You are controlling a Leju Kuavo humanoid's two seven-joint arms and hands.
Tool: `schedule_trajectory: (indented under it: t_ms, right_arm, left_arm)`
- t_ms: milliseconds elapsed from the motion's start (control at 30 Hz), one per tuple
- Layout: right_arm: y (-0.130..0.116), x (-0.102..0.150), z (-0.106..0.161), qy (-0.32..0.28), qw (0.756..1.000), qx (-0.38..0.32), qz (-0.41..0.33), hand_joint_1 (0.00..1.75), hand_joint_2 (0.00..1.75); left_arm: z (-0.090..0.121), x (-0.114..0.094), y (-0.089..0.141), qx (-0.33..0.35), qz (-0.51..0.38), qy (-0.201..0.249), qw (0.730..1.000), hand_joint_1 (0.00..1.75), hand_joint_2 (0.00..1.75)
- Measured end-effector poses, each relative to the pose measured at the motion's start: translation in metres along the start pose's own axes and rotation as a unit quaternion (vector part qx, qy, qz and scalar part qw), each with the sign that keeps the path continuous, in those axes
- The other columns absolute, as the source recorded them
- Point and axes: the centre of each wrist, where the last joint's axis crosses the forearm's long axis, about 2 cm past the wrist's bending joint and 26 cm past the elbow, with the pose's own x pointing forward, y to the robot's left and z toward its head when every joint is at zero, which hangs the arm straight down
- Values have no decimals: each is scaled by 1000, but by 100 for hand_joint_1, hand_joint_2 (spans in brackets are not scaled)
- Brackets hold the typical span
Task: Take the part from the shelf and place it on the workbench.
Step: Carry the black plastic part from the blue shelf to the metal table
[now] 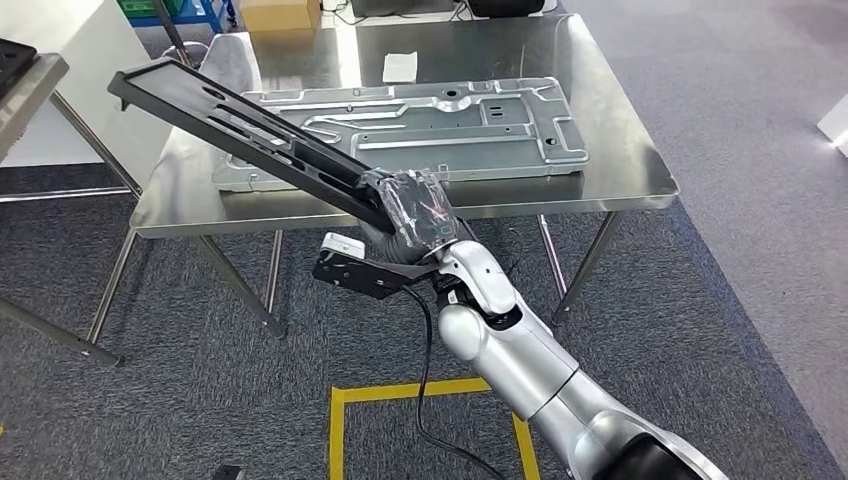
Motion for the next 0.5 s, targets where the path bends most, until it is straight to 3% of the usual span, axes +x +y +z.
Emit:
schedule_trajectory:
  t_ms: [500]
  right_arm:
    - [20, -9, 9, 15, 999, 33, 28, 175, 175]
  left_arm:
    - [-1, 2, -2, -6, -12, 0, 1000, 0, 0]
